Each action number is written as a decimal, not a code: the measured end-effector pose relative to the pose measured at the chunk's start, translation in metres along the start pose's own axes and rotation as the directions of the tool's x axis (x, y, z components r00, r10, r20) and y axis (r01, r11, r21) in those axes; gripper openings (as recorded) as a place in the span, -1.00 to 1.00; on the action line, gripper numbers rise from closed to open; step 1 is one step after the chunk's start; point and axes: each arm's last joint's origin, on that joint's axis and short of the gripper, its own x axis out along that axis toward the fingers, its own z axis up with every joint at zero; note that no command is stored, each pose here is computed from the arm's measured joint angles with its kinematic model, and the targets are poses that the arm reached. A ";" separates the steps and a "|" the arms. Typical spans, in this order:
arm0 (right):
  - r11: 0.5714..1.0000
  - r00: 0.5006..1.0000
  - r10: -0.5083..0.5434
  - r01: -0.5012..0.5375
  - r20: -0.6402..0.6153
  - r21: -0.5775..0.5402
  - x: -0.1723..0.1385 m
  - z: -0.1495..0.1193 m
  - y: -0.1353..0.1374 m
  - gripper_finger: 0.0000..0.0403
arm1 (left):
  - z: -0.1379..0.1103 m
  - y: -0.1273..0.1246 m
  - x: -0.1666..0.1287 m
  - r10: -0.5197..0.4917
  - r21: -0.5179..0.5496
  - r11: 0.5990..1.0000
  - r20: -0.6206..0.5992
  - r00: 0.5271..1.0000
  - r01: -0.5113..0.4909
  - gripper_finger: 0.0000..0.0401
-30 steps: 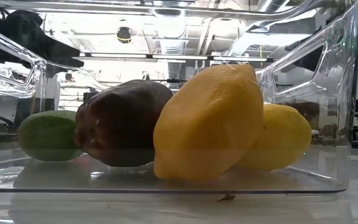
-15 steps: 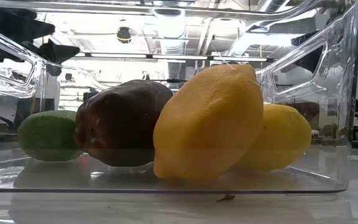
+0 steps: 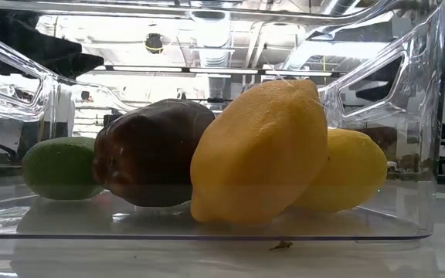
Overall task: Sort produce into baskets
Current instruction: Return to Home Position
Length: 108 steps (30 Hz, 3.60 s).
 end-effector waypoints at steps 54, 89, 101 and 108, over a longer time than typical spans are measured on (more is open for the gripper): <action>0.999 0.994 -0.031 0.030 -0.108 -0.015 -0.001 -0.010 -0.003 0.62 | -0.001 0.000 0.000 0.001 -0.008 1.000 -0.001 1.000 -0.001 0.52; 0.999 0.993 -0.032 0.030 -0.109 -0.015 -0.001 -0.011 -0.003 0.63 | -0.001 0.000 0.000 0.001 -0.008 1.000 -0.001 1.000 -0.001 0.52; 0.999 0.993 -0.032 0.030 -0.110 -0.015 -0.001 -0.011 -0.003 0.63 | -0.001 0.000 0.000 0.000 -0.008 1.000 -0.002 1.000 0.000 0.52; 0.999 0.993 -0.032 0.030 -0.110 -0.015 -0.001 -0.011 -0.003 0.63 | -0.001 0.000 0.000 0.000 -0.008 1.000 -0.001 1.000 0.000 0.52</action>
